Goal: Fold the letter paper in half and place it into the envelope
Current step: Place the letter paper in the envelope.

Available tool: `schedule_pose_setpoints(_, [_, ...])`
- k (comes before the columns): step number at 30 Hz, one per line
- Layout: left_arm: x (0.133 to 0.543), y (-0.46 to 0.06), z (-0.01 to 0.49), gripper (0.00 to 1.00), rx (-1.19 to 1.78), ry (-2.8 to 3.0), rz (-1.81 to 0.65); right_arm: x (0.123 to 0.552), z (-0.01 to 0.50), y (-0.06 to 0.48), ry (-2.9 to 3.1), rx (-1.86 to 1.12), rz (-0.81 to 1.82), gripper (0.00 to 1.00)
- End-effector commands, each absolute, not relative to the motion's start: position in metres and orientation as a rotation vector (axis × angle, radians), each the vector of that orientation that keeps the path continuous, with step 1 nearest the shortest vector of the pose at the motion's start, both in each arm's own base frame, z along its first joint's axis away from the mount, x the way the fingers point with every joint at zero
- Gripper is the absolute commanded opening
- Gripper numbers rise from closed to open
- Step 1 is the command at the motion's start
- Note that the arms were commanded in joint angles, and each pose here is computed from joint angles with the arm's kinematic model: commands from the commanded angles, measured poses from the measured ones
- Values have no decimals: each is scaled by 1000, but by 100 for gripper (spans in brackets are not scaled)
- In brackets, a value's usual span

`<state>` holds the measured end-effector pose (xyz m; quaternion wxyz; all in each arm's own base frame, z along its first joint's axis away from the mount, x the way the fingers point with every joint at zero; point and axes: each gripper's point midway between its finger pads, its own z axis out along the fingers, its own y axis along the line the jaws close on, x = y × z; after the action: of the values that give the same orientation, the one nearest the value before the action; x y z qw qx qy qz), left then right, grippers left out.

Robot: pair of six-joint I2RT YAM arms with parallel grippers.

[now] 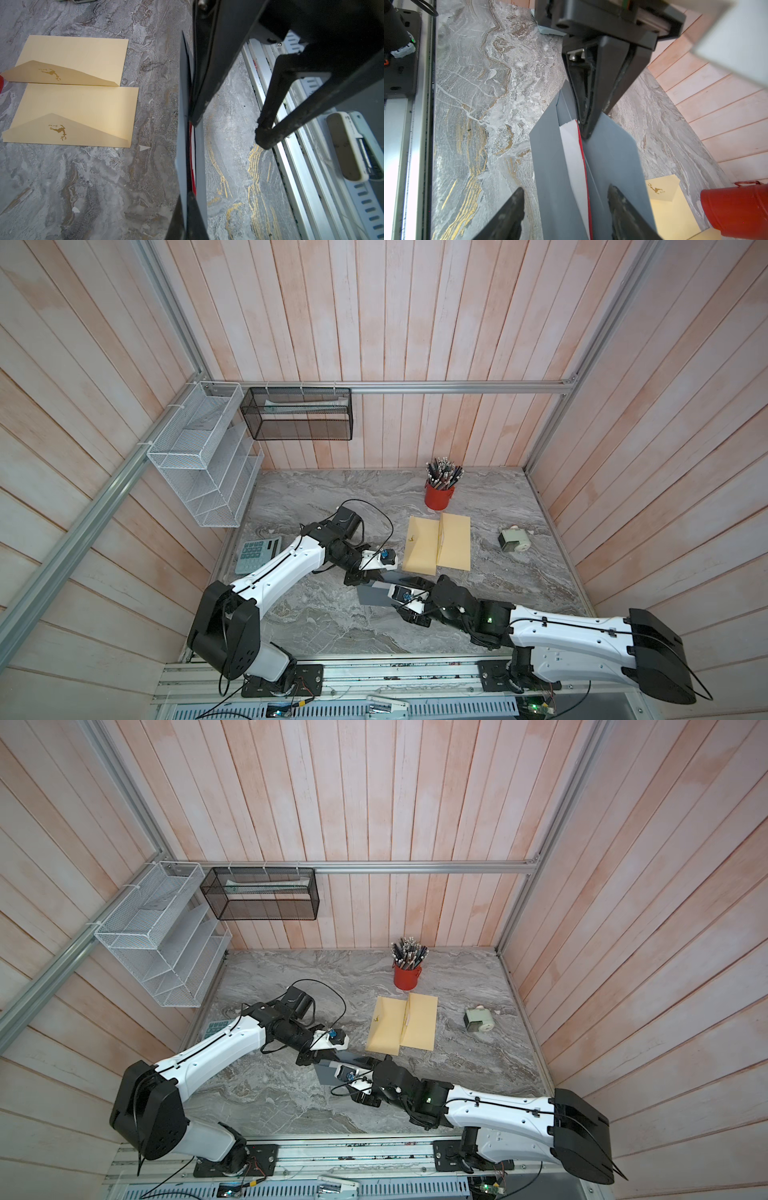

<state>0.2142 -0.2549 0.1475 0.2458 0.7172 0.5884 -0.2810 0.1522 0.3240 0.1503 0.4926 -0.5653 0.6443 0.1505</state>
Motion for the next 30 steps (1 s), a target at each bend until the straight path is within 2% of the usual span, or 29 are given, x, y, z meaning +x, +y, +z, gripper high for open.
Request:
schedule_pose_setpoints(1, [209,-258,151,0,1952,1605,-814,154,152,335,1529,-1370,352,67])
schedule_pose_setpoints(11, [209,-258,150,0,1951,1604,-818,158,139,349,1548,-1380,343,67])
schedule_pose_setpoints(19, [209,-259,151,0,1950,1601,-818,157,153,349,1521,-1363,315,67])
schedule_pose_setpoints(30, [210,-259,153,0,1948,1596,-820,167,145,356,1523,-1354,261,68])
